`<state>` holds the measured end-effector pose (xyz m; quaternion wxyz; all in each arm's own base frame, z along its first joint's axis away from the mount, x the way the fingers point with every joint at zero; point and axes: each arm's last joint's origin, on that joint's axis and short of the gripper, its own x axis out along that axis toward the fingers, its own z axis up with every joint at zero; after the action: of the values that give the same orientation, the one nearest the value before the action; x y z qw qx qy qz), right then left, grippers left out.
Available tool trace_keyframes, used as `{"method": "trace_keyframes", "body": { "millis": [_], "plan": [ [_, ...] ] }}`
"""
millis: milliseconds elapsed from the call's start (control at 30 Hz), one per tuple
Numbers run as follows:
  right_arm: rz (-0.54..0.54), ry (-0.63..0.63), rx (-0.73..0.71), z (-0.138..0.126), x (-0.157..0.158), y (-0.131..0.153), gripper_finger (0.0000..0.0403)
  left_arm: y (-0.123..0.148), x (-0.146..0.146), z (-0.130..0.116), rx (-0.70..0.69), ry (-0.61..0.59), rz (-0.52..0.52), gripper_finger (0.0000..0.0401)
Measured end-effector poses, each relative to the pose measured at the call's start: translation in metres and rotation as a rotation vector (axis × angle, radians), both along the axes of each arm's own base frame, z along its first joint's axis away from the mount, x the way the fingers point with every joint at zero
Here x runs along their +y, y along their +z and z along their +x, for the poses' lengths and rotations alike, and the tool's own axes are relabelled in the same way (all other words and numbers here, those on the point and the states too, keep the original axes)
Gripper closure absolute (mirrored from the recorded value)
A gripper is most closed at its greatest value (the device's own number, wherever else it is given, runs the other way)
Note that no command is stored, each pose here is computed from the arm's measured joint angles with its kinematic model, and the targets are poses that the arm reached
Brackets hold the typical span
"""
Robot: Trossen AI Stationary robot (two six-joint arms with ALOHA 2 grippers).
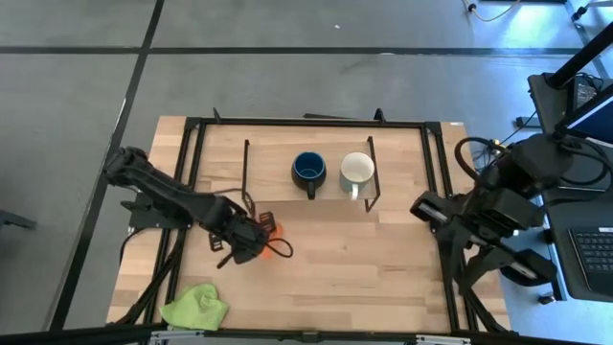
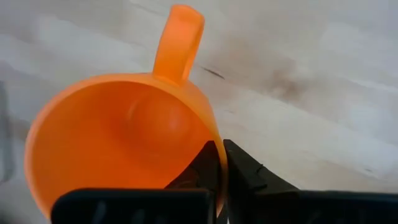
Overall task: Stack small to large cups/mugs on shelf
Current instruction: Put the orange mug on the shelf
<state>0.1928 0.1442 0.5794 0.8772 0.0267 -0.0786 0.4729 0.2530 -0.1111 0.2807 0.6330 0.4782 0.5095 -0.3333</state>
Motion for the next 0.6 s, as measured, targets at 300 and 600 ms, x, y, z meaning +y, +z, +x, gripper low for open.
{"method": "trace_keyframes", "body": {
  "millis": [300, 600],
  "plan": [
    [-0.043, 0.046, -0.043, -0.001, 0.001, -0.002, 0.0312, 0.101, 0.017, -0.003, -0.145, 0.027, 0.057, 0.0400],
    [-0.048, 0.045, -0.064, 0.002, 0.003, -0.003, 0.0312, 0.106, 0.084, 0.002, -0.089, 0.356, 0.107, 0.0400]
  ]
}}
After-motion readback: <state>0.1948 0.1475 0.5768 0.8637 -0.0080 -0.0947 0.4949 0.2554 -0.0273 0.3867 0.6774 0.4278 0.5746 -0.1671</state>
